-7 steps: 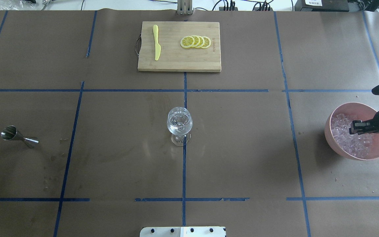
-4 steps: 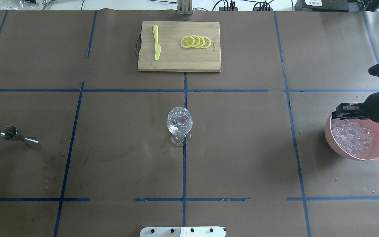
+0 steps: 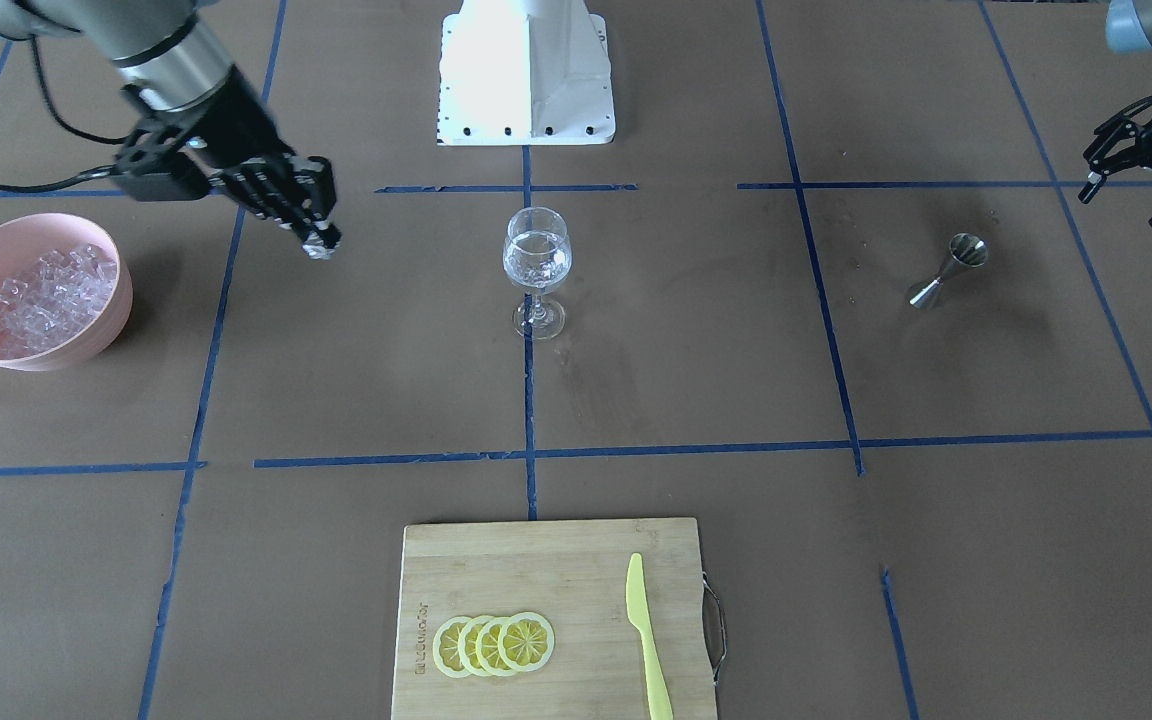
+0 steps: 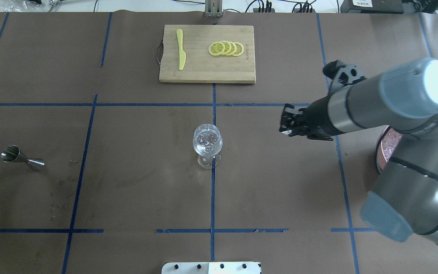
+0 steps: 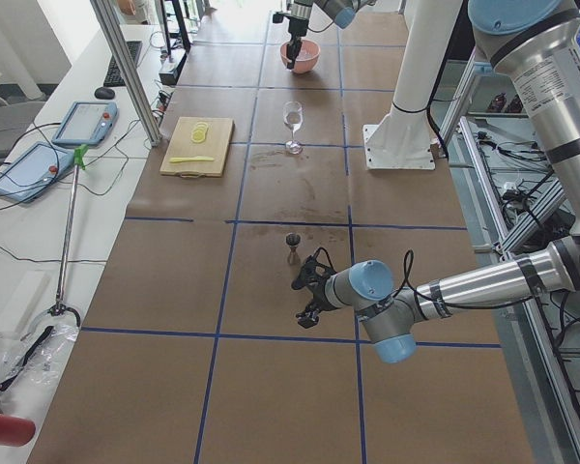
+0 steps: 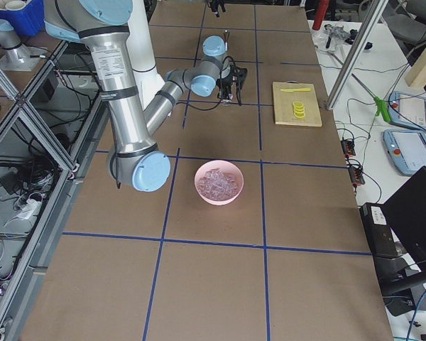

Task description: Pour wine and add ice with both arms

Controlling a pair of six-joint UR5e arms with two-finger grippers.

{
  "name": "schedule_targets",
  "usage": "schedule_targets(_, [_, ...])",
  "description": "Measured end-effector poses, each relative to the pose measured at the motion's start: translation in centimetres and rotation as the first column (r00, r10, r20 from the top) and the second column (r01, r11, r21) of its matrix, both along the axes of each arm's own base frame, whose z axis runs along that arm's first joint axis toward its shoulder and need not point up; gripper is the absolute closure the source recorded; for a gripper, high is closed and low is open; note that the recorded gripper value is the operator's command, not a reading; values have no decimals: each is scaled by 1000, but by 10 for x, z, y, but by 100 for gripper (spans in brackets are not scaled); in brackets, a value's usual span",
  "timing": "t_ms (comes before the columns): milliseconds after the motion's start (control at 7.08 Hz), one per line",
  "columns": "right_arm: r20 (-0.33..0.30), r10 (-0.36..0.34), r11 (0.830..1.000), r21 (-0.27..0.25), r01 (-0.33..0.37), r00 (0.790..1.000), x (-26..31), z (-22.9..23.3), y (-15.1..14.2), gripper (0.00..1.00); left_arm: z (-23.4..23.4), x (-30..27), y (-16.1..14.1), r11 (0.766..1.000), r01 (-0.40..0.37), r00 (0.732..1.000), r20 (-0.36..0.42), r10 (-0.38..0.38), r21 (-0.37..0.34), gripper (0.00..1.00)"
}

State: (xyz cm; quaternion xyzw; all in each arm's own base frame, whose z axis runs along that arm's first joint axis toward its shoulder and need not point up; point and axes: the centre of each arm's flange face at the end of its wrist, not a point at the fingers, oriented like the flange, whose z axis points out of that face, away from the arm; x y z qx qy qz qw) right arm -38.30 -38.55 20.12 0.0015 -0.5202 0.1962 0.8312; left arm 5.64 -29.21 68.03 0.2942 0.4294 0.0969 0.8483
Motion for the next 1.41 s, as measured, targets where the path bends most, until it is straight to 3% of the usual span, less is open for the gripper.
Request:
schedule_targets(282, [15, 60, 995, -75, -59, 998, -83, -85, 26, 100, 0, 0, 1, 1000, 1, 1000, -3, -1, 7, 0])
schedule_targets(424, [21, 74, 993, -94, -72, 997, -100, -104, 29, 100, -1, -1, 1, 1000, 3, 1000, -6, -3, 11, 0])
schedule_targets(988, [26, 102, 990, -95, -100, 994, -106, -118, 28, 100, -2, -2, 1, 1000, 8, 1000, -8, -8, 14, 0])
schedule_targets(1129, [20, 120, 989, -87, -118, 993, -106, -117, 25, 88, -2, -2, 1, 1000, 8, 1000, -9, -8, 17, 0])
schedule_targets(1271, [15, 135, 988, -82, -133, 991, -107, -116, 23, 1, -1, -2, 2, 1000, 8, 1000, -12, -8, 23, 0])
schedule_targets(1412, [11, 147, 986, -76, -146, 989, -107, -115, 21, 0, -1, -2, 3, 1000, 8, 1000, -15, -8, 28, 0])
